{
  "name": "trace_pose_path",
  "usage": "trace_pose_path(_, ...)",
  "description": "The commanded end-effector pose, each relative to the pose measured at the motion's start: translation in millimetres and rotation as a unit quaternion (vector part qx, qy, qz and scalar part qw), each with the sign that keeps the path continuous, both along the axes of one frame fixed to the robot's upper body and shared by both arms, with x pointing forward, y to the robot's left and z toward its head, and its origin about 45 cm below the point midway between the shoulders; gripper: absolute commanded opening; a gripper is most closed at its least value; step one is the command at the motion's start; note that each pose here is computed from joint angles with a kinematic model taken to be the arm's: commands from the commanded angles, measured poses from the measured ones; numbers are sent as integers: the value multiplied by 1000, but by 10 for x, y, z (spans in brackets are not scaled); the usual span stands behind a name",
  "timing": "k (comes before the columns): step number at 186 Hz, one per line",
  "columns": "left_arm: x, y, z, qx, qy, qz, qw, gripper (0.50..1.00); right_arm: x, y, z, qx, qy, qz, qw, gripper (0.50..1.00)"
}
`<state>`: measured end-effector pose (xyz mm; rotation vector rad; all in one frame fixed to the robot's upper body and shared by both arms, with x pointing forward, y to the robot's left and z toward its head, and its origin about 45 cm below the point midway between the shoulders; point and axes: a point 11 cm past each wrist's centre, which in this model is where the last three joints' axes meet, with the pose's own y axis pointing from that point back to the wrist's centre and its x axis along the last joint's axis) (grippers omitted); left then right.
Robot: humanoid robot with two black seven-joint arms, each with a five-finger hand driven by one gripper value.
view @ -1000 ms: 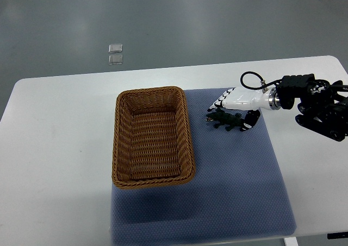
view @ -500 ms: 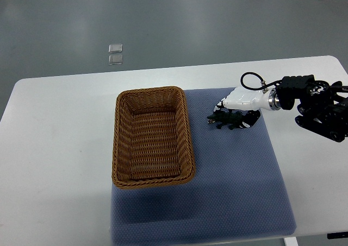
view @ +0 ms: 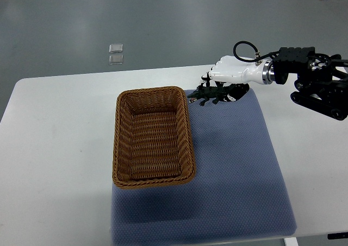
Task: Place crocodile in brown basket with right hand
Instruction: 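Lift the crocodile and carry it over the wicker basket, then open the right hand to drop the crocodile into the basket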
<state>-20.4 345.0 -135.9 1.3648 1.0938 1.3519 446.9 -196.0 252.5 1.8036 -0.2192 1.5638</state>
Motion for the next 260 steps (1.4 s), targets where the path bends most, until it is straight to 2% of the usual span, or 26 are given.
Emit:
trace_pose_path(1, 0, 0, 0, 0, 0, 1, 1000, 1000, -16, 175, 153, 18, -11, 20, 1000, 500)
trace_pose_path(77, 0, 0, 0, 0, 0, 0, 1000, 1000, -268, 899, 433, 65, -23, 111, 991, 500)
trace_pose_path(143, 0, 0, 0, 0, 0, 0, 1000, 1000, -582, 1236, -4, 93, 25, 143, 985, 500)
trace_pose_path(155, 0, 0, 0, 0, 0, 0, 1000, 1000, -617, 1268, -83, 95, 32, 142, 985, 564)
trace_pose_path(176, 0, 0, 0, 0, 0, 0, 1000, 1000, -604, 1219, -198, 100, 34, 129, 986, 786)
trace_pose_path(197, 0, 0, 0, 0, 0, 0, 1000, 1000, -611, 1204, -270, 109, 31, 123, 986, 897)
trace_pose_path(215, 0, 0, 0, 0, 0, 0, 1000, 1000, -612, 1197, -282, 110, 31, 121, 986, 923)
trace_pose_path(239, 0, 0, 0, 0, 0, 0, 1000, 1000, -568, 1186, -215, 134, 26, 107, 985, 924)
trace_pose_path(260, 0, 0, 0, 0, 0, 0, 1000, 1000, -424, 1071, -94, 199, 30, 53, 978, 924)
